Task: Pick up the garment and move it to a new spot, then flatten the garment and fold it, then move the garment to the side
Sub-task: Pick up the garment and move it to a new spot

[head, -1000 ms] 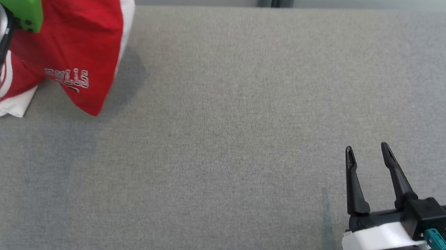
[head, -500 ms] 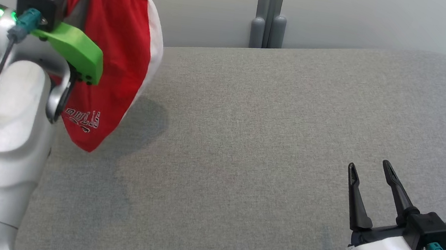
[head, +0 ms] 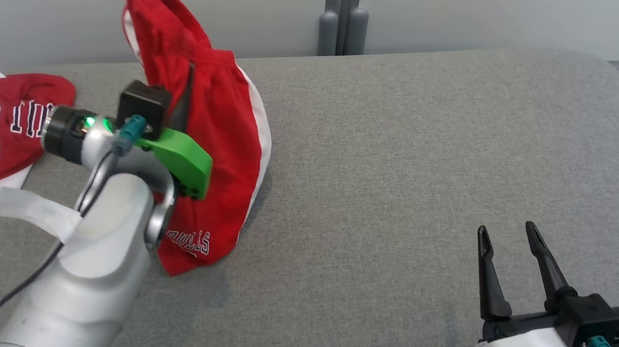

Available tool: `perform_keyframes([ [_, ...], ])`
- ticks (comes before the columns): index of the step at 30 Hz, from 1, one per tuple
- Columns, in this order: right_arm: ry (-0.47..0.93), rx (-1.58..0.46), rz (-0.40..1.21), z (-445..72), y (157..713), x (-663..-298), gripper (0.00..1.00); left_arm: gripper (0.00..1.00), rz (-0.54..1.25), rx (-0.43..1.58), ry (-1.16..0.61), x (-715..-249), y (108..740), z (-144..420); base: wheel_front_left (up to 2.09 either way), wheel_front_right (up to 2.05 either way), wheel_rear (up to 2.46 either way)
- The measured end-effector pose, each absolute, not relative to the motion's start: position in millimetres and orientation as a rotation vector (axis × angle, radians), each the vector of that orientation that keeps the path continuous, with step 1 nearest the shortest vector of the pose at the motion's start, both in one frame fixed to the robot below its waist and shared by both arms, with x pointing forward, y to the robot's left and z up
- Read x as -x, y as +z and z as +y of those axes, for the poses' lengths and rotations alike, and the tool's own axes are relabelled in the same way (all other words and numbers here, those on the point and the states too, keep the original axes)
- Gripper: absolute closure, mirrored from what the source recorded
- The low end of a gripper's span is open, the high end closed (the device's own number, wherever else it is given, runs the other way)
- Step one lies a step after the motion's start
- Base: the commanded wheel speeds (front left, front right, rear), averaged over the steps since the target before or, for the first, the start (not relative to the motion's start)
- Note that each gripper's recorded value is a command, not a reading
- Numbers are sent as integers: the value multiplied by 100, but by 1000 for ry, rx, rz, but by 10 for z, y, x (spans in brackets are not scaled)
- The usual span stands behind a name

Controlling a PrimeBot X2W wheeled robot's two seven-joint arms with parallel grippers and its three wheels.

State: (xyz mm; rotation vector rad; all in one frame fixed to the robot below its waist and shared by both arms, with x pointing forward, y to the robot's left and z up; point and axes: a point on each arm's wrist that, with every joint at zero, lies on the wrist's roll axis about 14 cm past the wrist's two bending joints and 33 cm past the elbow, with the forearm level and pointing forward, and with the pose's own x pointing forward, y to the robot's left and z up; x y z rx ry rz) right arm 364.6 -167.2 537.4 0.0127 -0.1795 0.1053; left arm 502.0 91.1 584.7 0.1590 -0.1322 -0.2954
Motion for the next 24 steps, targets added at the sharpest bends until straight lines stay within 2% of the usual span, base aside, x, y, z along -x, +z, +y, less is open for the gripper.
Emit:
perform_keyframes([
  [5,92,-11,-170,-1713,5347,-3630,0,100,-61,-100,-392,-4851,5445,409,0,0,0],
  [11,79,-8,-167,-1756,5339,-3637,0,100,81,-99,-480,-4622,4859,83,0,0,0],
  [24,37,3,-132,-1892,5236,-3672,0,100,238,-40,-712,-4103,4318,-639,0,0,0],
])
